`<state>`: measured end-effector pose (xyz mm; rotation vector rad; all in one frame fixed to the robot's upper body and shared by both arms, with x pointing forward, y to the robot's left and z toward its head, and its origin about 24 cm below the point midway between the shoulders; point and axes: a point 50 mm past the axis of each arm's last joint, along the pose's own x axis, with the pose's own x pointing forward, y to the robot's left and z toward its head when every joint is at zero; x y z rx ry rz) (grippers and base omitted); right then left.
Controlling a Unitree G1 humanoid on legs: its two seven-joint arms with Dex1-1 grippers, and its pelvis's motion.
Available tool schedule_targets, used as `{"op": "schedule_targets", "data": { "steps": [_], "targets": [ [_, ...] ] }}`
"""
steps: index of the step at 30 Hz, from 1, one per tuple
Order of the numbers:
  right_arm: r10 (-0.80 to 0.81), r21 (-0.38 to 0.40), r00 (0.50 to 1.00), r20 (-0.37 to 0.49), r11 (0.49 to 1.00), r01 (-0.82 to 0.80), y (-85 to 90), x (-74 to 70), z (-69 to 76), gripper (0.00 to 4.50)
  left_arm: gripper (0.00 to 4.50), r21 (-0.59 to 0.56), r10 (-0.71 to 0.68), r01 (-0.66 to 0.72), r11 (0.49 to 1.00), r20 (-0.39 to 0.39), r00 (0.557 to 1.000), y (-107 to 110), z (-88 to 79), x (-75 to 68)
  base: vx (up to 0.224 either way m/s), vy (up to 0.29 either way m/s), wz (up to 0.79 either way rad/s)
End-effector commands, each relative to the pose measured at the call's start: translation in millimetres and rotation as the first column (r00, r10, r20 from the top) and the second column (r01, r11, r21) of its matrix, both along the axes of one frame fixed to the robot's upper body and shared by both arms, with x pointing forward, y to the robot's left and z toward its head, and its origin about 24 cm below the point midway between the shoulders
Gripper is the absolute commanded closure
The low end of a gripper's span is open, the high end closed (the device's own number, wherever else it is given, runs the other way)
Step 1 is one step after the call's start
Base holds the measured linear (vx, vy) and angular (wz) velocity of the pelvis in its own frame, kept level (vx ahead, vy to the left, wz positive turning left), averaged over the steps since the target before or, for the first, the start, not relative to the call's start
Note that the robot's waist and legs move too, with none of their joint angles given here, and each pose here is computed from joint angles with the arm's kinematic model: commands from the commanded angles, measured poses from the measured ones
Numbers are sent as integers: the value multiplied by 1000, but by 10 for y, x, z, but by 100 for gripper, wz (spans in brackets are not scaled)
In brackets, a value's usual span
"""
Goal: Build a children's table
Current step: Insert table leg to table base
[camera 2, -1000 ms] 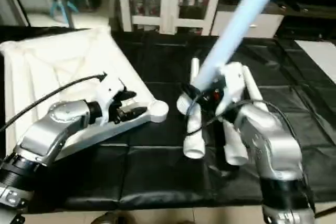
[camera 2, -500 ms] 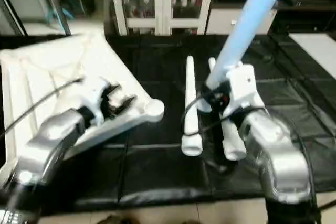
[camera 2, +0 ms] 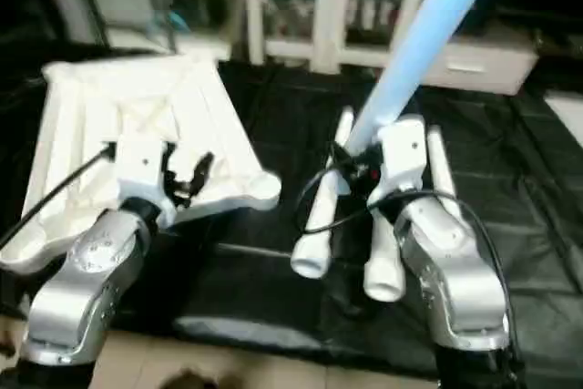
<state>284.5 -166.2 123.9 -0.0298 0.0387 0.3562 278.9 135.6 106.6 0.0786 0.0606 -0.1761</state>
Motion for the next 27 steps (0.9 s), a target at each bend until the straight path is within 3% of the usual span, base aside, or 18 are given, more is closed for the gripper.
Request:
{"op": "schedule_targets", "data": {
  "steps": [1,4,6,8,13,18,22,27],
  "targets": [
    [28,24,999,-34,999,-27,26,-21,-61,266,117,-10,41,-41,999,-6,999,57,-67,-10,-52,-161,35],
    [82,106,992,-95,992,-72,61,-88,-185,266,117,-36,12,-12,999,-11,1000,38,-219,-21,-12,-154,25],
    [122,110,988,-98,988,-111,75,-110,-164,266,117,1,-29,29,1000,-10,1000,-25,-189,-24,-1,-109,12],
    [152,136,984,-89,981,-139,92,-122,-123,266,117,-31,-17,17,999,-2,1000,-31,-115,-14,-14,-33,0],
    [143,120,985,-97,984,-131,161,-148,-177,266,117,10,-17,17,1000,-6,1000,101,-115,-76,11,-9,2],
    [166,160,979,-116,976,-147,271,-117,-260,266,117,0,-5,5,1000,-15,1000,199,-118,-165,113,-60,16],
    [154,140,981,-119,981,-137,240,-81,-269,266,117,11,-16,16,1000,-26,1000,167,-140,-179,128,59,10],
    [221,91,971,-94,973,-213,178,-148,-218,266,117,-8,-52,52,999,-13,999,69,-113,-196,158,59,1]
  ]
}}
